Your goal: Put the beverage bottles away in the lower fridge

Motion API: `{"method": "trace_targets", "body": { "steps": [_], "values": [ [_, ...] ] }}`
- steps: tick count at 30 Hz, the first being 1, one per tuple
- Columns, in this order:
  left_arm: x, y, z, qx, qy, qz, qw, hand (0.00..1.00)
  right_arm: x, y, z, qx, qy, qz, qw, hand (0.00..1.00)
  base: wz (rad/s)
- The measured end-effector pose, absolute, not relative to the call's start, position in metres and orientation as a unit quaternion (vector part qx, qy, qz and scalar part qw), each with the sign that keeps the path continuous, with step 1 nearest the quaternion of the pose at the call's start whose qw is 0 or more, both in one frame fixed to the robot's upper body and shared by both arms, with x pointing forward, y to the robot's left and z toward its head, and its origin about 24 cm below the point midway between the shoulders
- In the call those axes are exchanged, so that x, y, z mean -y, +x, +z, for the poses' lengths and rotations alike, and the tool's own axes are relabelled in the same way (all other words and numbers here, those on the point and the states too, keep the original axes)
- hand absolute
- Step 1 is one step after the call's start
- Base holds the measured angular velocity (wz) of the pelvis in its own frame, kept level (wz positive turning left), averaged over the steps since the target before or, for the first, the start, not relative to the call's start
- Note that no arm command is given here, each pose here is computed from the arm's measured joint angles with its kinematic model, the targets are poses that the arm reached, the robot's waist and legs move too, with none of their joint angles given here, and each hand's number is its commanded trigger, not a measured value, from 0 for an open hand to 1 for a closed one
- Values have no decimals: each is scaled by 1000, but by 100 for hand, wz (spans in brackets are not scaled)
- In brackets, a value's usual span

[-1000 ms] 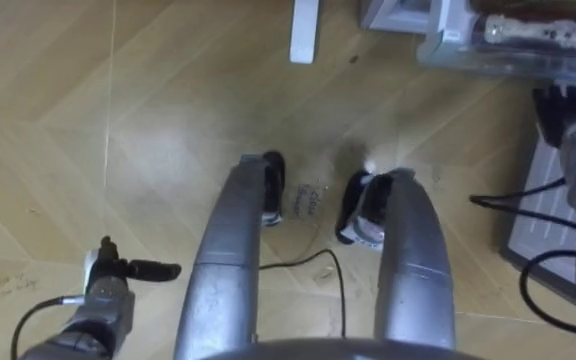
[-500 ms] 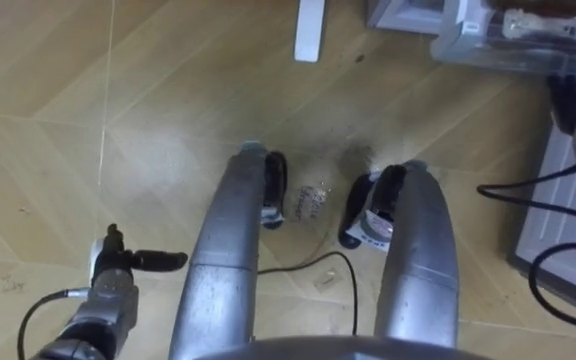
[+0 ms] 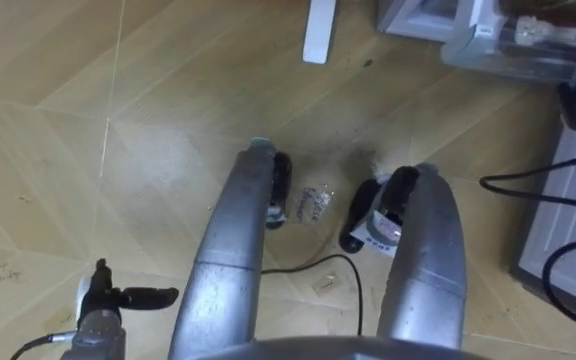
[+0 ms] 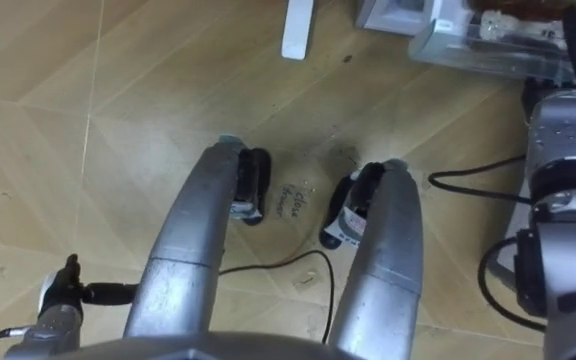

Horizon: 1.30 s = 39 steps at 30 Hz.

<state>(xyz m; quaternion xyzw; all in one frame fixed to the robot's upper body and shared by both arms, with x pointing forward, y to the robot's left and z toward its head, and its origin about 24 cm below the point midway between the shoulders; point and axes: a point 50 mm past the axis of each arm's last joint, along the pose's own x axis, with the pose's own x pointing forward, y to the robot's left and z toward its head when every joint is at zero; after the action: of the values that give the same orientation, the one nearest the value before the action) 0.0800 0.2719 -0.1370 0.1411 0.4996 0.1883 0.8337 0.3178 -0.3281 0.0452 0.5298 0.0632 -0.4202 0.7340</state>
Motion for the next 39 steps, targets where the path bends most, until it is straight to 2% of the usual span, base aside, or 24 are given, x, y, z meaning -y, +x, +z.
{"method": "trace_targets", "body": {
  "steps": [10, 15, 31, 39],
  "values": [
    [-277, 68, -135, -503, 139, 182, 833, 0, 313, 333, 73, -25, 545, -381, 747, 0, 4],
    [-283, 46, -135, -523, 155, 180, 819, 0, 306, 340, 90, -2, 553, -350, 756, 0, 23],
    [-281, 26, -126, -518, 154, 160, 826, 0, 302, 342, 95, 3, 548, -339, 765, 0, 3],
    [-273, 24, -128, -526, 162, 112, 827, 0, 306, 341, 96, 10, 537, -333, 775, 0, -1]
  ]
}}
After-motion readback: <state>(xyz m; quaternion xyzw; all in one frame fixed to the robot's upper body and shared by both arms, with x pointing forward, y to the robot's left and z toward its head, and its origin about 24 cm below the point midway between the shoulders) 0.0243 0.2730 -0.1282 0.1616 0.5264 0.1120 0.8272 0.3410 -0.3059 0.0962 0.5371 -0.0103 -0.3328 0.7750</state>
